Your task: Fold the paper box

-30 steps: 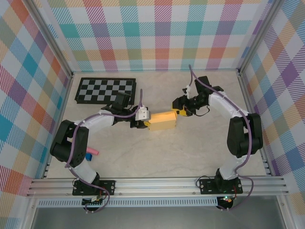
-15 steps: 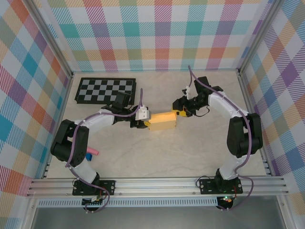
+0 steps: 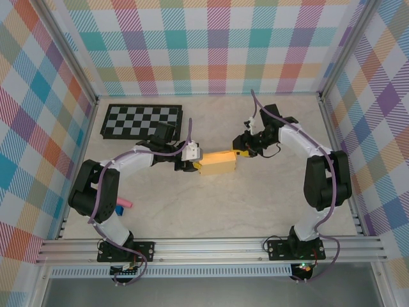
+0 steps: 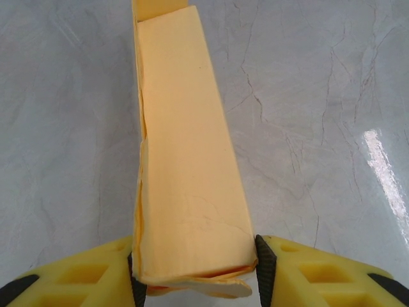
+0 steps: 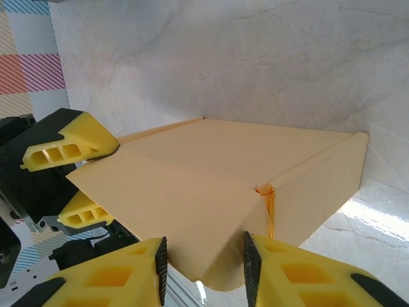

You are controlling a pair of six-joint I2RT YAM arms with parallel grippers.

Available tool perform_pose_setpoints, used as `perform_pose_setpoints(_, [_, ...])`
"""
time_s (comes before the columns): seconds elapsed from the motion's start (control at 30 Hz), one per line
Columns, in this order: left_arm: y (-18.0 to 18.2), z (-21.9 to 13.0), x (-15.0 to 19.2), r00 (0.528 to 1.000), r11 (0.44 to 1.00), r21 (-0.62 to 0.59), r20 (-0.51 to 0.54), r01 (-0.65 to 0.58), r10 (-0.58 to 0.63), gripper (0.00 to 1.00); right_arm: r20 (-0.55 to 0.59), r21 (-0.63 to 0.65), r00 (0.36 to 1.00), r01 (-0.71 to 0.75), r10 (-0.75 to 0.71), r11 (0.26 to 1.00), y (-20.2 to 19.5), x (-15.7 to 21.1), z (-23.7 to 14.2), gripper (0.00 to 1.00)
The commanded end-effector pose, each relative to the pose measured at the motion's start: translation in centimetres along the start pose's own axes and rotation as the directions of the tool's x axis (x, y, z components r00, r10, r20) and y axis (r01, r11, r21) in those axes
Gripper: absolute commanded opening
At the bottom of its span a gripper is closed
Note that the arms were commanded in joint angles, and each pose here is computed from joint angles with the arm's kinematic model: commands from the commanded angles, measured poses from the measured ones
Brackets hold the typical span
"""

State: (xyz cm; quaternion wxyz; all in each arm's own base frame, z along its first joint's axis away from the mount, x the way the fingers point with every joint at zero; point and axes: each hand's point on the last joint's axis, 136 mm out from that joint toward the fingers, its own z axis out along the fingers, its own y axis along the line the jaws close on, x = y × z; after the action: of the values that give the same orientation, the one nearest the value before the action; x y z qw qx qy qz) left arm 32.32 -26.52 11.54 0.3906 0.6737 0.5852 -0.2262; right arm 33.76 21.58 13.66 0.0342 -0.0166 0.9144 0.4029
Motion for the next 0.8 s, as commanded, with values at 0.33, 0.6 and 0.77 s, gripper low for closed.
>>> perform_pose_setpoints(0.33, [-0.8,0.1,0.1,0.999,0.998,0.049,-0.014,0.036,-0.036,0.64,0.004,0.105,0.999,-0.053,0.053,0.993,-2.6,1.6,1.9,0.28])
perform_pose_setpoints(0.6, [0.1,-3.6,-2.5,0.994,0.994,-0.043,0.048,0.1,-0.098,1.0,0.03,0.114,0.998,-0.049,0.046,0.992,-2.4,1.4,1.5,0.29])
perform_pose_setpoints(0.77, [0.2,-6.7,-5.1,0.972,0.969,-0.121,0.129,0.214,-0.199,1.0,0.037,0.082,0.997,-0.064,0.061,0.995,-1.7,0.9,1.5,0.31])
